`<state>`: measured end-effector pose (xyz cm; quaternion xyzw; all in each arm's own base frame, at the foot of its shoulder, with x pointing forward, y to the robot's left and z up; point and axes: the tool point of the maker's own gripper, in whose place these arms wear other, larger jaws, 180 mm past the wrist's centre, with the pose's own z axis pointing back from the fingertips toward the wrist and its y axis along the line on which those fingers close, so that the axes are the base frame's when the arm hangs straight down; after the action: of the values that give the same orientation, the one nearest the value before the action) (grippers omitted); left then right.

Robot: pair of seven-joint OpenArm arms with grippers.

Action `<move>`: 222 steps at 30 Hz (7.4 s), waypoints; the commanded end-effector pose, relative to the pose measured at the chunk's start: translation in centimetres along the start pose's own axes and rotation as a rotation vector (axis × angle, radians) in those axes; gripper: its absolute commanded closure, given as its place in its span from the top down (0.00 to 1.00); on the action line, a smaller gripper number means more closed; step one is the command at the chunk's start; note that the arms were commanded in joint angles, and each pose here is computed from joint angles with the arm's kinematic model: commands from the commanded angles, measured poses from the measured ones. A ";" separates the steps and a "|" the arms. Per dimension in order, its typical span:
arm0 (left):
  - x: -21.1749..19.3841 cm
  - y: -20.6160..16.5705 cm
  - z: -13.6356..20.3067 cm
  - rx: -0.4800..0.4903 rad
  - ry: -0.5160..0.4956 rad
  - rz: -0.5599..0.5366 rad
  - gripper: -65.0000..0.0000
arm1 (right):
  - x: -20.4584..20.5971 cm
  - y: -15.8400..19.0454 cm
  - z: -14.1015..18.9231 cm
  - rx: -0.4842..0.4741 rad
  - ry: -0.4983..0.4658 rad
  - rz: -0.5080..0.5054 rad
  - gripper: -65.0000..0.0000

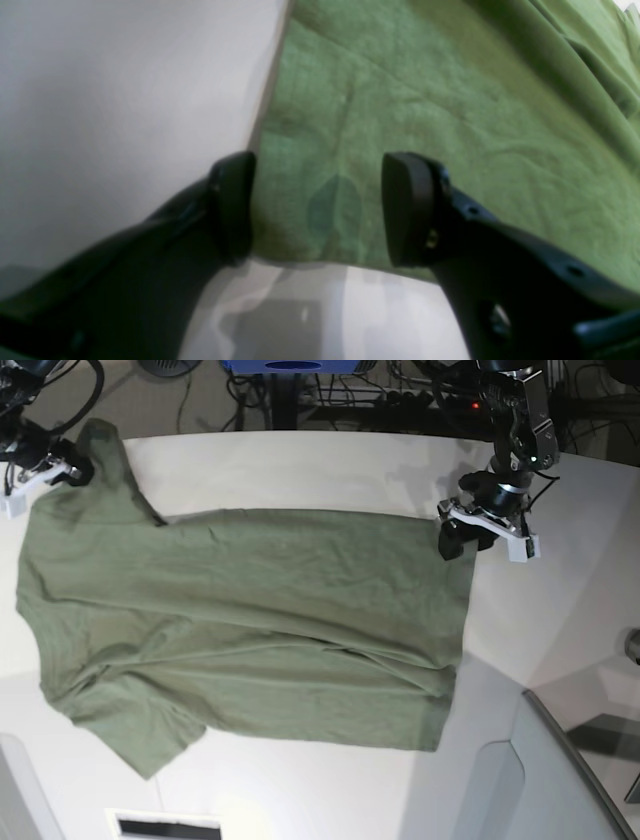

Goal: Layout the t-shirt on the table in an organized manner, then fold the t-shirt properly

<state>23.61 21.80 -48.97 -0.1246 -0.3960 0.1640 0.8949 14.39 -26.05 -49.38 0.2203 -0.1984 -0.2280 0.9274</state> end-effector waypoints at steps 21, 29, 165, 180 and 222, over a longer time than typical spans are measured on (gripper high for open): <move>0.5 -0.4 4.5 0.028 0.035 -0.152 0.00 | 5.7 1.4 6.1 -0.136 -0.093 0.255 0.00; 0.8 -0.9 7.3 0.033 0.091 -0.235 0.00 | 4.0 0.9 6.8 -0.172 0.010 0.269 0.00; 0.0 7.7 9.9 0.109 0.070 -0.048 0.27 | 4.9 -6.4 0.6 0.018 -0.239 -0.526 0.45; -0.1 7.1 9.4 0.092 0.073 -0.043 0.47 | 5.9 -6.5 -0.8 0.030 -0.299 -0.590 0.43; 3.7 0.2 2.5 0.036 0.022 -0.013 0.00 | 4.3 -5.9 -0.5 0.050 -0.162 -0.569 0.24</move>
<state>23.37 23.10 -45.85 -0.1116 -0.3661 0.1640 0.9092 17.94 -32.48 -50.77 0.2956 -0.2419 -0.4905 0.7833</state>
